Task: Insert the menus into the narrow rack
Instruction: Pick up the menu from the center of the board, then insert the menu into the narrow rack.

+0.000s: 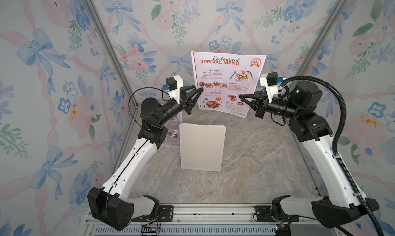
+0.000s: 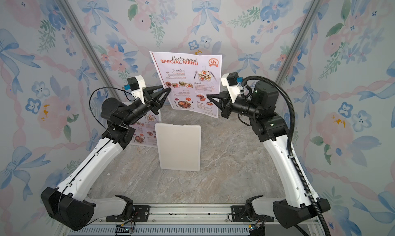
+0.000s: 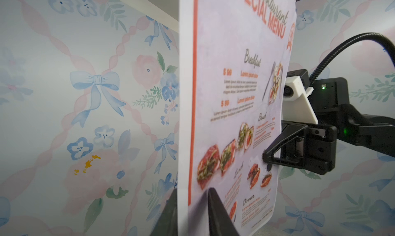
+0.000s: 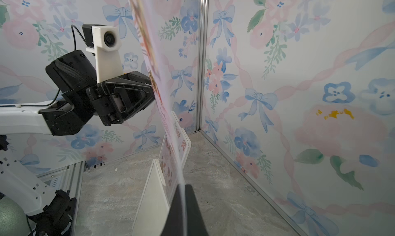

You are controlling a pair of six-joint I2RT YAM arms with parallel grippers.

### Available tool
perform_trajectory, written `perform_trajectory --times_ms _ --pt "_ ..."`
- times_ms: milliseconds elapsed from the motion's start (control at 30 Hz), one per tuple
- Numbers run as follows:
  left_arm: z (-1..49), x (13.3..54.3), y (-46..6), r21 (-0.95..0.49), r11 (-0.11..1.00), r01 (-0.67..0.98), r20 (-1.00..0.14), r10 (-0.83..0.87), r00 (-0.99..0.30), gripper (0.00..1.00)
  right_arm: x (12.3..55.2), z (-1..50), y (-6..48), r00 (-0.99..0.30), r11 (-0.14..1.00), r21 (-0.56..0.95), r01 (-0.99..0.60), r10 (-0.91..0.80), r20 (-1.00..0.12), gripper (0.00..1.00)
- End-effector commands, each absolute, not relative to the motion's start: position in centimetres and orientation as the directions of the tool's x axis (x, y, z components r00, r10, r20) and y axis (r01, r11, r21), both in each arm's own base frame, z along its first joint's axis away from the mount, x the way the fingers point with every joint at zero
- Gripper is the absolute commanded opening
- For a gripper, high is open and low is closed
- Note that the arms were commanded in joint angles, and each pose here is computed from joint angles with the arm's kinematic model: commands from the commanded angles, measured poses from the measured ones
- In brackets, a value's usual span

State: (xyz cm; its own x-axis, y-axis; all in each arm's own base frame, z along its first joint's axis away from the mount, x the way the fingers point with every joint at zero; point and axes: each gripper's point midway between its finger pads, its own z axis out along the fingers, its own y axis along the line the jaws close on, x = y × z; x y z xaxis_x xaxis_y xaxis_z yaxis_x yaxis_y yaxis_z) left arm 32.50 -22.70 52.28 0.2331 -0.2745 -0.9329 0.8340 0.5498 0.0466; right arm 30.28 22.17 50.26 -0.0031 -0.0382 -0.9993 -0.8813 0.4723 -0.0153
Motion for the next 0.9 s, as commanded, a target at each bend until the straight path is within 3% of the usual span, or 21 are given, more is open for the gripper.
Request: perform_trajectory --times_ms 0,567,867 --pt "52.5 31.8 -22.3 0.050 0.546 0.836 -0.927 -0.286 0.242 0.20 30.9 49.8 21.8 -0.043 0.495 0.036 -0.868 -0.003 -0.999 0.00" --pt "51.3 32.2 -22.4 0.029 0.551 0.834 -0.935 -0.280 0.217 0.00 30.8 47.5 21.4 -0.055 0.519 0.057 -0.853 0.020 -0.998 0.00" --pt "51.6 32.6 -22.7 0.020 0.560 0.828 -0.933 -0.288 0.217 0.00 31.5 46.4 21.2 -0.013 0.545 0.015 -0.838 0.008 -1.000 0.00"
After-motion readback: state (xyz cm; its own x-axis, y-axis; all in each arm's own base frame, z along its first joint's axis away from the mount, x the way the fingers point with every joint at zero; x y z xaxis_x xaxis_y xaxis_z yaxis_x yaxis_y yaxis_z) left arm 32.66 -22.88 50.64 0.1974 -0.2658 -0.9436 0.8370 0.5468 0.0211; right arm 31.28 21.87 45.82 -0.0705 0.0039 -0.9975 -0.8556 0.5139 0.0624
